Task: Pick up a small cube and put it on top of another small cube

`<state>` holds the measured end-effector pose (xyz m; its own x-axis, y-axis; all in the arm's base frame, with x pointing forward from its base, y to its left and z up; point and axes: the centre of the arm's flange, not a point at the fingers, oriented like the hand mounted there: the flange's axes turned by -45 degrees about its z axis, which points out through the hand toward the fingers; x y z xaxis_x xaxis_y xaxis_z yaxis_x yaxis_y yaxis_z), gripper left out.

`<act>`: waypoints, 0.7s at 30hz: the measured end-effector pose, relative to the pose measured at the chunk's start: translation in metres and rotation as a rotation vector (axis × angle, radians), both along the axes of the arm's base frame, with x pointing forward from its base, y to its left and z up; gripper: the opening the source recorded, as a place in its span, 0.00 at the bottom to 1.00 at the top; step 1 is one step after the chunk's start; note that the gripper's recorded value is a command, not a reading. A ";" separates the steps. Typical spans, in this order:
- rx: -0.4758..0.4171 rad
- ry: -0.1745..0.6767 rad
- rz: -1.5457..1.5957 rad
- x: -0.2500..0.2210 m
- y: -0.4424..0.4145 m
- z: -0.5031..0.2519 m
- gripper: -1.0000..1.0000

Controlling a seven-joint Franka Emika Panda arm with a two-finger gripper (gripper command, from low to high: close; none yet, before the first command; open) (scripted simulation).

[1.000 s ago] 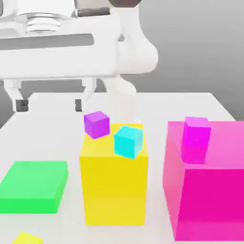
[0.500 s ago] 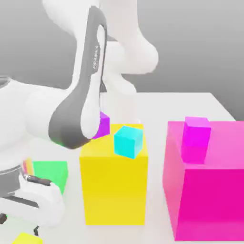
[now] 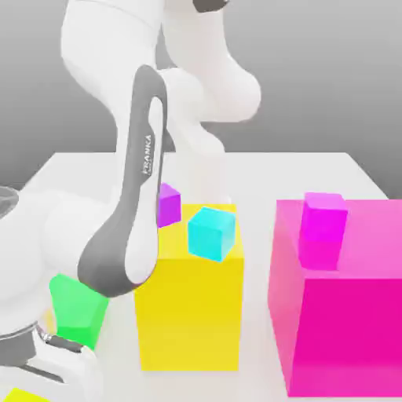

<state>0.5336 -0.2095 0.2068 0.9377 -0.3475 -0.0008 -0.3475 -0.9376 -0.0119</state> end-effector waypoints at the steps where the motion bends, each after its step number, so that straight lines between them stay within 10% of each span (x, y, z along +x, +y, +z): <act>1: 0.010 -0.002 -0.007 -0.002 0.004 0.013 0.00; 21: 0.078 -0.008 -0.128 -0.112 0.106 0.214 0.00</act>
<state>0.4217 -0.1040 0.4211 0.8857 -0.4636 -0.0253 -0.4640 -0.8816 -0.0865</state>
